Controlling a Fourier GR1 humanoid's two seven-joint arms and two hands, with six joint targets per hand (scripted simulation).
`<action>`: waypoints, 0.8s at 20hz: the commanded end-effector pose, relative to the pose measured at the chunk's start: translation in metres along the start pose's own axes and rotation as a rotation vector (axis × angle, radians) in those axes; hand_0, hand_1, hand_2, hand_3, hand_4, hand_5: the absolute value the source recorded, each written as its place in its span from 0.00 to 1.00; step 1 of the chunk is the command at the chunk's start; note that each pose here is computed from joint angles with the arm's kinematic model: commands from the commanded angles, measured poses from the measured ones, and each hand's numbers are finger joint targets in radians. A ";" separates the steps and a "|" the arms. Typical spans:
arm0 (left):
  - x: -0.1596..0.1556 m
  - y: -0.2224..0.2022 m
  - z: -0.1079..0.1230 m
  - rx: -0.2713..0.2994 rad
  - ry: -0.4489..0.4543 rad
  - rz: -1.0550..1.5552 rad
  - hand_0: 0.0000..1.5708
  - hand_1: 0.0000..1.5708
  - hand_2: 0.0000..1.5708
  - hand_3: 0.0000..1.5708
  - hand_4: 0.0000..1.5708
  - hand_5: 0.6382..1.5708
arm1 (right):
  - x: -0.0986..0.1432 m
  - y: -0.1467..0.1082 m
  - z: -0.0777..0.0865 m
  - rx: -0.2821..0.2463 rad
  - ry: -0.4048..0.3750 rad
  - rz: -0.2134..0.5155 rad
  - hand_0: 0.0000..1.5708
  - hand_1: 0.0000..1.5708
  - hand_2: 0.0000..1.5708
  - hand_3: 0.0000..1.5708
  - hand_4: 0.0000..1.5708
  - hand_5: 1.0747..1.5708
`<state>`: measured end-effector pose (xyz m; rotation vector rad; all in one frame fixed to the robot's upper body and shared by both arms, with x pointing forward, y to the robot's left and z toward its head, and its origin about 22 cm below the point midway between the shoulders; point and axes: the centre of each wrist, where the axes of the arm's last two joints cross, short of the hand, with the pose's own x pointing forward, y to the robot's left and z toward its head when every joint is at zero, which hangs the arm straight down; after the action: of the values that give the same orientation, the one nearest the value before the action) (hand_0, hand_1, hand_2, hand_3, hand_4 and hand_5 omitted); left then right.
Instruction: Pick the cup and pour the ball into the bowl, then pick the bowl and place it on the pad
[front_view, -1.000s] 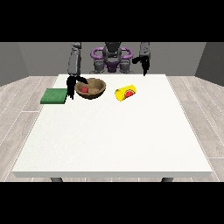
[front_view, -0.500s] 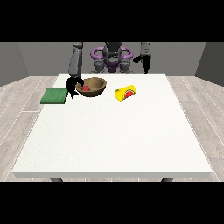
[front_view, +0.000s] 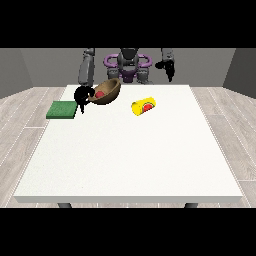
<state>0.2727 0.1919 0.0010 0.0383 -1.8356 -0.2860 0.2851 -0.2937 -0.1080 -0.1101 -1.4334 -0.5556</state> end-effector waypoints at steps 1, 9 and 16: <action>-0.013 -0.005 0.017 0.009 0.088 0.018 0.00 0.00 0.00 0.00 0.72 0.77 | 0.049 -0.031 -0.030 -0.072 0.097 0.088 1.00 1.00 1.00 0.95 0.60 0.86; -0.018 0.008 0.015 0.060 0.086 0.015 0.00 0.00 0.00 0.00 0.74 0.77 | 0.097 -0.043 -0.052 -0.061 0.067 0.127 1.00 1.00 1.00 0.81 0.59 0.86; -0.020 -0.028 0.027 0.024 0.041 0.008 0.00 0.00 0.00 0.00 0.75 0.76 | 0.167 -0.084 -0.071 -0.089 0.026 0.082 1.00 1.00 1.00 0.82 0.61 0.85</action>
<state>0.2589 0.1934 -0.0295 0.0772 -1.7579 -0.2408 0.3241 -0.4053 -0.0072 -0.2231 -1.3356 -0.4990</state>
